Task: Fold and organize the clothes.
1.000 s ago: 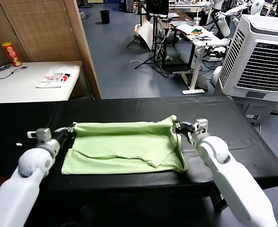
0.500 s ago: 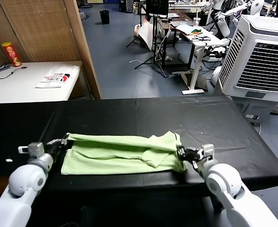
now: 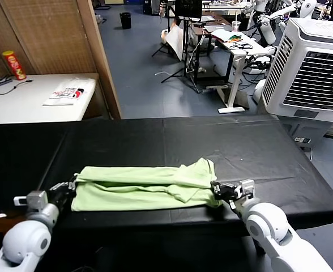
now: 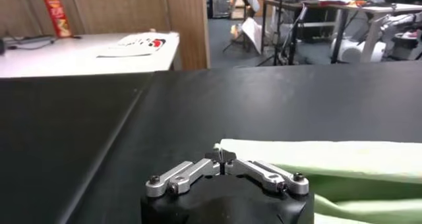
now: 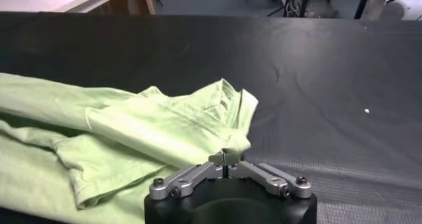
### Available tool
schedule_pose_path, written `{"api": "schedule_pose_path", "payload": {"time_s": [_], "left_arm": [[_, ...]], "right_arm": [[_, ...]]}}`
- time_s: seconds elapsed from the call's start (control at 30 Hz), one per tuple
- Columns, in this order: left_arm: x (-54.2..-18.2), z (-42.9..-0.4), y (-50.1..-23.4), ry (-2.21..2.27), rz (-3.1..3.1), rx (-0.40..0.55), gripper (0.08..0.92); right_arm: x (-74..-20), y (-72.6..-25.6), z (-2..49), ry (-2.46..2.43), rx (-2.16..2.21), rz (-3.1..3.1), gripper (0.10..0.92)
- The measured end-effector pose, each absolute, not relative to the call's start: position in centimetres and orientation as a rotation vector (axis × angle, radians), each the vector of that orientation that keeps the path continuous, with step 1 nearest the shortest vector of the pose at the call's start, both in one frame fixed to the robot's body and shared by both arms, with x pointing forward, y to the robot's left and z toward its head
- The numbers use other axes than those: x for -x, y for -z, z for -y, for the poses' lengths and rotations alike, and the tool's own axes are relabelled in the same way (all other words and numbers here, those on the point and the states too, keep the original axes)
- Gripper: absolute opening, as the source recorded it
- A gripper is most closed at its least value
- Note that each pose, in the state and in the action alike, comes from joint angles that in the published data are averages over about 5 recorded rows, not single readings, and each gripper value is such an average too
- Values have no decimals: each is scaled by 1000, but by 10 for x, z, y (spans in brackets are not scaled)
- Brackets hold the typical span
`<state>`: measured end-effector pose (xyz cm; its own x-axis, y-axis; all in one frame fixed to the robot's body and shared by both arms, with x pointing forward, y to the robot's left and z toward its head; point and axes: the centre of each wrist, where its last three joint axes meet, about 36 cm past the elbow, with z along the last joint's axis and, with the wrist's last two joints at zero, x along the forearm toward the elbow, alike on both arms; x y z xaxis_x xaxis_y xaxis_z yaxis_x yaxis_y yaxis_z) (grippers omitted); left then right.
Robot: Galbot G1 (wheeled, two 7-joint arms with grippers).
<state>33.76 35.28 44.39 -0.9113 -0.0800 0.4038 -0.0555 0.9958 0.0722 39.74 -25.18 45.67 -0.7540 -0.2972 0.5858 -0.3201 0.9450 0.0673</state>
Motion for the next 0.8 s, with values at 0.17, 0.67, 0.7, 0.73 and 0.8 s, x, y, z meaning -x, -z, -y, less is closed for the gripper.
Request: {"api": "schedule_pose_path", "payload": {"time_s": [0.17,0.67,0.7,0.73,0.8], "left_arm": [[-325,-344,-445,82,2698,-86,254],[-347,-353,-452,-144,2727,-162,796],[-353,-354,-450,-166,2723,-163,797],[-359,-355,-448,-184,2718,-162,797],[-371,-357,-442,-210,2705,-161,798]], "right_arm": [[-393,-466,254,-62,-451,2486,509],[-439,-478,251,-98,-367,2713,798],[-446,-474,249,-96,-361,2712,798],[-452,-471,246,-93,-356,2709,798],[-463,-463,241,-94,-352,2698,798]]}}
